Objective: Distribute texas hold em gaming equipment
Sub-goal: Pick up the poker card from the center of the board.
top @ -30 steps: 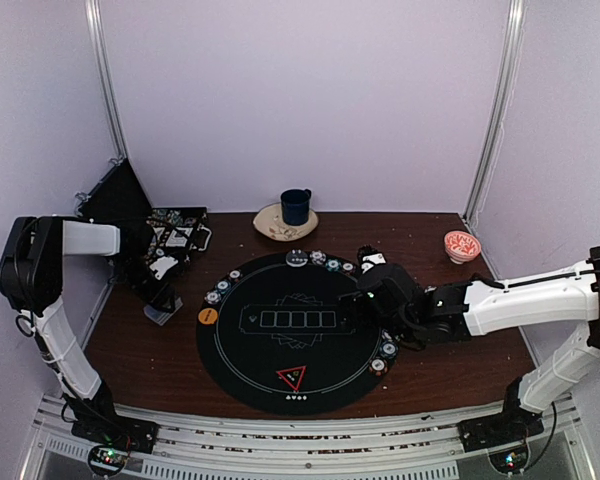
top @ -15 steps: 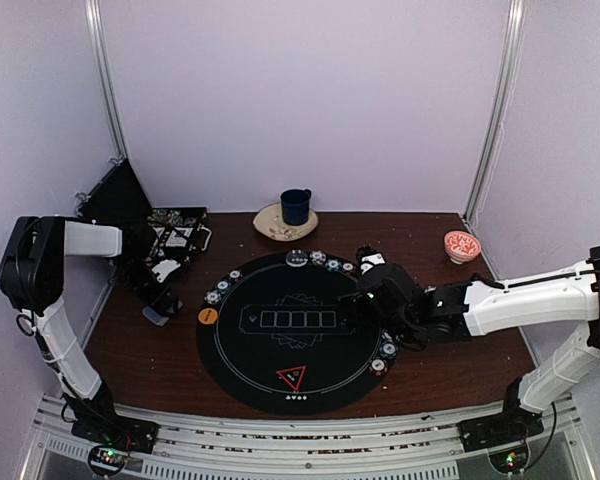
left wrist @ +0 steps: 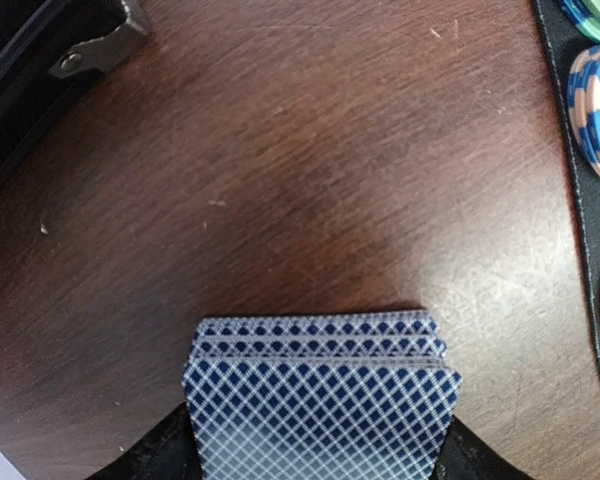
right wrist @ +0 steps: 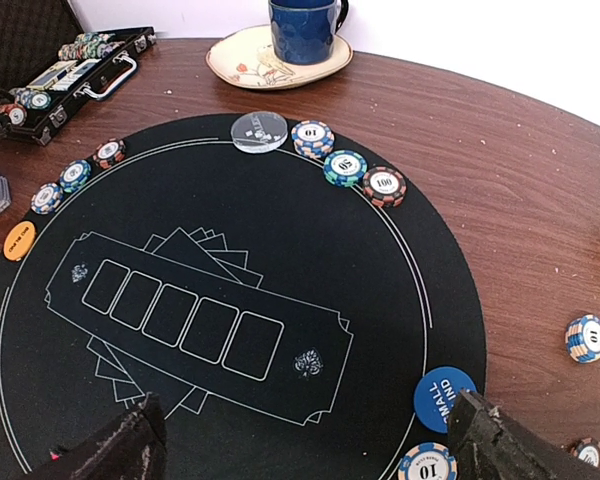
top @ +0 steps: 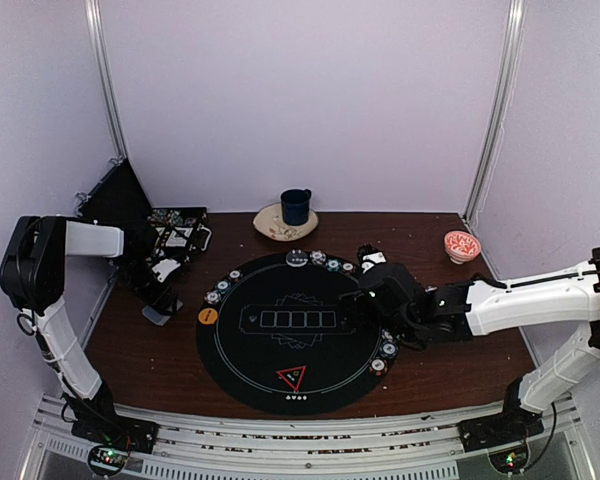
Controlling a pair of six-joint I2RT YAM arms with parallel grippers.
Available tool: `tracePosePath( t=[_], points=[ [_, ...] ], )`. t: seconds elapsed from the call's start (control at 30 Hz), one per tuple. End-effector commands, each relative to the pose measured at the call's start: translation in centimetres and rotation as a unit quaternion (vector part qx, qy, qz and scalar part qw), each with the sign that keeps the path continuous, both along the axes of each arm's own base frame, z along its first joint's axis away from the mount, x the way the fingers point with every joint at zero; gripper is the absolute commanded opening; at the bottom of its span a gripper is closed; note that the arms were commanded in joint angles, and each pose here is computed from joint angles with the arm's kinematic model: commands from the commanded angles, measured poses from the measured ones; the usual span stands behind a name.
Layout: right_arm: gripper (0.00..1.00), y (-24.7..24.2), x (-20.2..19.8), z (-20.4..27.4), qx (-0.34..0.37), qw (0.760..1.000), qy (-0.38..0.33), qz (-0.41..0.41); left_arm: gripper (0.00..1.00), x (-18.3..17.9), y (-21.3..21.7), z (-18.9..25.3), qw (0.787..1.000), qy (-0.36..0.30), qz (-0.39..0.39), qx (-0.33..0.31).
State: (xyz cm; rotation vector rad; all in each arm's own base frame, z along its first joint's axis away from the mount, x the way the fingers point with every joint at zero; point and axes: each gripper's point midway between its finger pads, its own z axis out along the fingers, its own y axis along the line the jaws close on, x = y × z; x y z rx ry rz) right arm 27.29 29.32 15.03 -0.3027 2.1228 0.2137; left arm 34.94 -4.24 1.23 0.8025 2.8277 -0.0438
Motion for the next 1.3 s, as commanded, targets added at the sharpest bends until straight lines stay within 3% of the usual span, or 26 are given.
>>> tracePosePath(
  t=[0.0, 0.17, 0.37, 0.67, 1.27],
  points=[
    [1.00, 0.0, -0.1, 1.4, 0.011, 1.000, -0.013, -0.002, 0.75, -3.5, 0.4, -3.7, 0.997, 0.068, -0.006, 0.029],
    [1.00, 0.1, -0.1, 1.4, 0.013, 1.000, -0.013, -0.001, 0.66, -4.3, -0.2, -4.2, 0.996, 0.086, -0.021, 0.018],
    [1.00, 0.6, -0.2, 1.5, 0.020, 1.000, -0.008, 0.008, 0.48, -4.3, -0.7, -3.8, 0.996, 0.087, -0.028, 0.005],
    [1.00, 6.6, -0.5, 1.4, 0.047, 0.996, 0.024, 0.070, 0.34, -3.0, -0.9, -1.9, 0.998, 0.055, -0.036, 0.011],
    [1.00, 20.4, -0.2, 1.6, 0.146, 0.965, 0.088, 0.198, 0.29, -1.2, -2.5, 3.1, 0.997, -0.012, -0.068, -0.013]
  ],
)
